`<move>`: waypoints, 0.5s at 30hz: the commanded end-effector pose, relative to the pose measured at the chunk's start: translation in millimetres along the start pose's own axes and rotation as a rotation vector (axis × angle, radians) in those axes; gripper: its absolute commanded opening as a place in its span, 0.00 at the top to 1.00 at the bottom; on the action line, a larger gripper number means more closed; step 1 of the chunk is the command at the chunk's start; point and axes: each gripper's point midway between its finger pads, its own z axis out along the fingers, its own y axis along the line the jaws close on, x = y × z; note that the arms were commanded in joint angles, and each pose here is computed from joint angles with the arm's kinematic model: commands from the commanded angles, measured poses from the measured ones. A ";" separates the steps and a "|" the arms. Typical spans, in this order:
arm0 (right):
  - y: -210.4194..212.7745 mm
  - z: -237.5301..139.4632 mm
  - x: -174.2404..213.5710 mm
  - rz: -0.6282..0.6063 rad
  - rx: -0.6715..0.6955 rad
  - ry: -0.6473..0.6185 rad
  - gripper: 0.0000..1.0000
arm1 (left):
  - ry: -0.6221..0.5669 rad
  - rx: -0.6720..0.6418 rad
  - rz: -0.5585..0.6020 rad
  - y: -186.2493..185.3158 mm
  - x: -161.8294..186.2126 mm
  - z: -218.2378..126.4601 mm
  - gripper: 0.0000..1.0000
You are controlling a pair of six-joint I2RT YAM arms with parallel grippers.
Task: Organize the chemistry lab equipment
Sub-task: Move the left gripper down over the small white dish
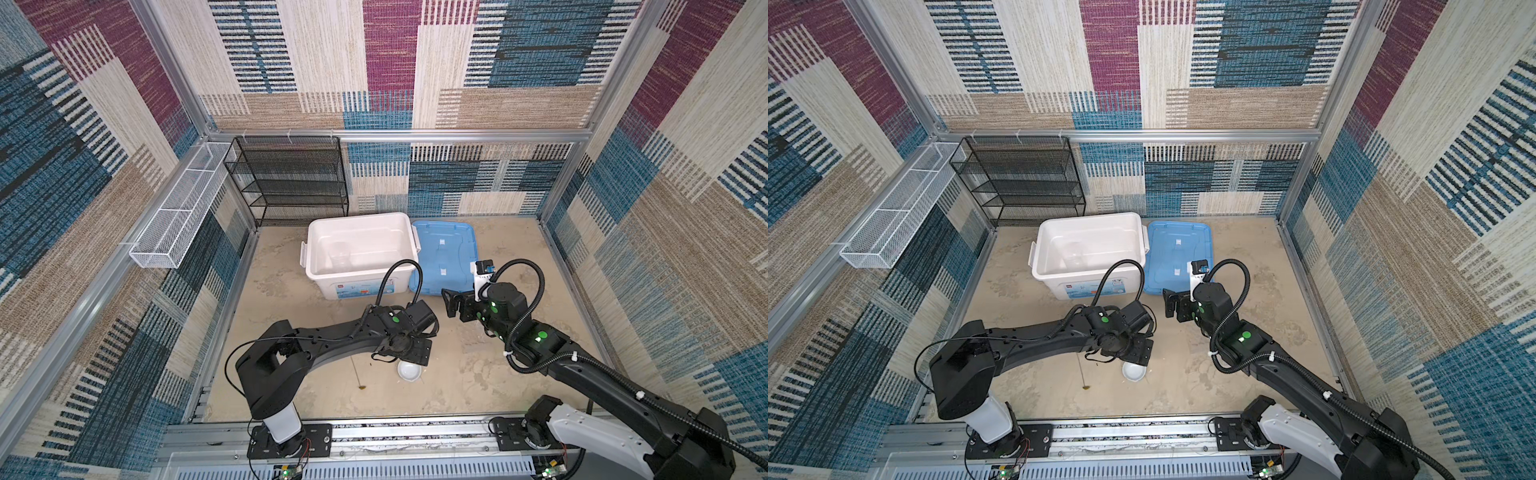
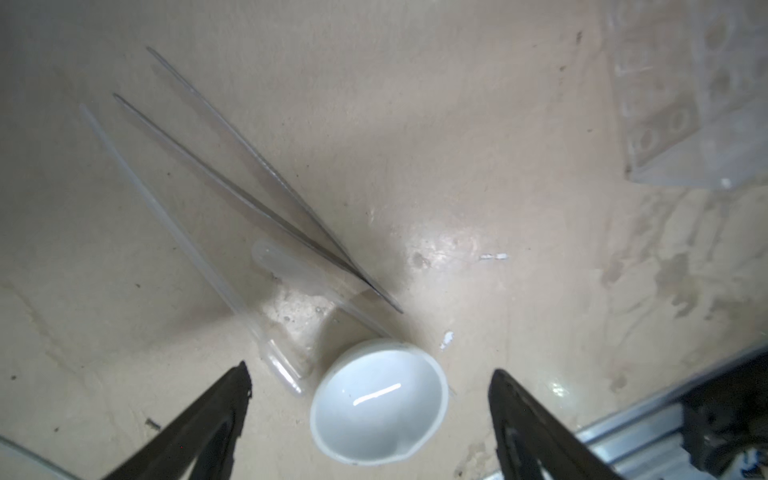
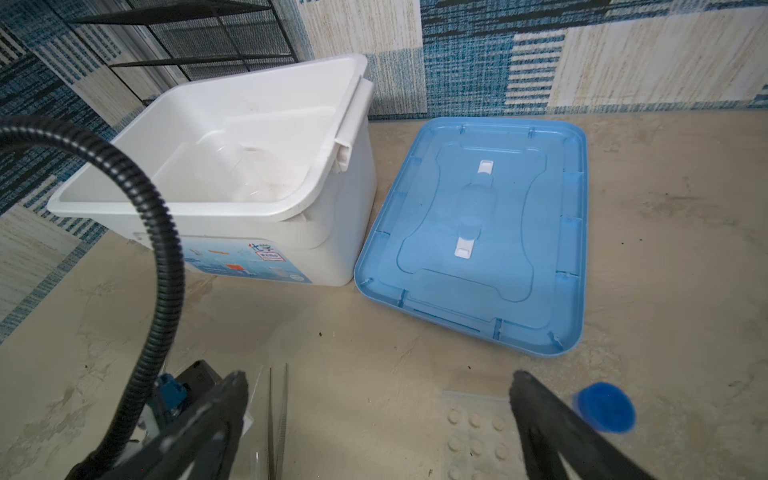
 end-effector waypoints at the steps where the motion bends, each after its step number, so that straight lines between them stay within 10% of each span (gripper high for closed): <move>1: -5.0 -0.8 -5.5 0.012 0.033 -0.025 0.00 | 0.003 -0.113 0.066 11.1 1.9 6.1 0.08; 15: -0.1 10.2 -10.1 0.004 0.027 -0.033 0.01 | 0.059 -0.161 0.103 16.8 23.8 9.9 0.10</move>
